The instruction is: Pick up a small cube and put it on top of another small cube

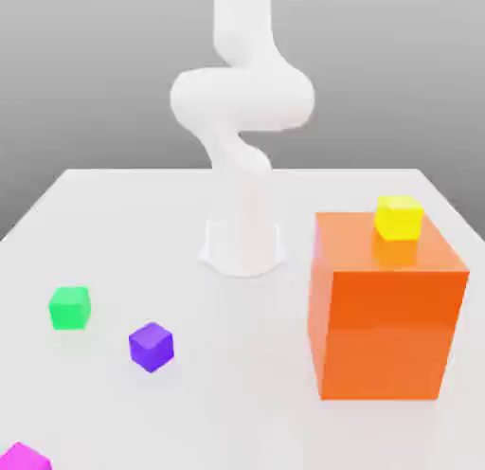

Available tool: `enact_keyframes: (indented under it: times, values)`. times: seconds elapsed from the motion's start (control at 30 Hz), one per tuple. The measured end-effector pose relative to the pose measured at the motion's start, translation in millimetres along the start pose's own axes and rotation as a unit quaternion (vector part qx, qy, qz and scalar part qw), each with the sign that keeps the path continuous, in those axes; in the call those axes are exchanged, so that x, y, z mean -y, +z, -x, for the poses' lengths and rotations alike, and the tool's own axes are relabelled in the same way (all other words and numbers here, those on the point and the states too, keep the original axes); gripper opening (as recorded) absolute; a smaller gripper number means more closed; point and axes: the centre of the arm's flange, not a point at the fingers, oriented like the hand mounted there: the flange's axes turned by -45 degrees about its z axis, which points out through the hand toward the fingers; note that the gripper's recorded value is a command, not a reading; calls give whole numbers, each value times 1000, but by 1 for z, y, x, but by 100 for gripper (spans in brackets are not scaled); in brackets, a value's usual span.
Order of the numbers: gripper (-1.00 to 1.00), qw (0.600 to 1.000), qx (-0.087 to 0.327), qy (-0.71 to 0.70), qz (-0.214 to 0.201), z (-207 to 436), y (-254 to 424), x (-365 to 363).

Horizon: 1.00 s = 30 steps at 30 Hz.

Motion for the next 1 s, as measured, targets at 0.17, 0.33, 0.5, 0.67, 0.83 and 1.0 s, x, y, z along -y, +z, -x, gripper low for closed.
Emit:
enact_keyframes:
  times: [0.17,0.33,0.5,0.67,0.83,1.0]
  values:
    - [0,993,87,63,40,51,120,-41]
    - [0,973,172,133,74,134,213,-86]
    - [0,935,262,215,101,251,278,-125]
    - [0,891,330,289,119,363,315,-145]
    - [0,890,334,287,119,394,345,-142]
    - [-100,890,334,287,119,400,351,-142]
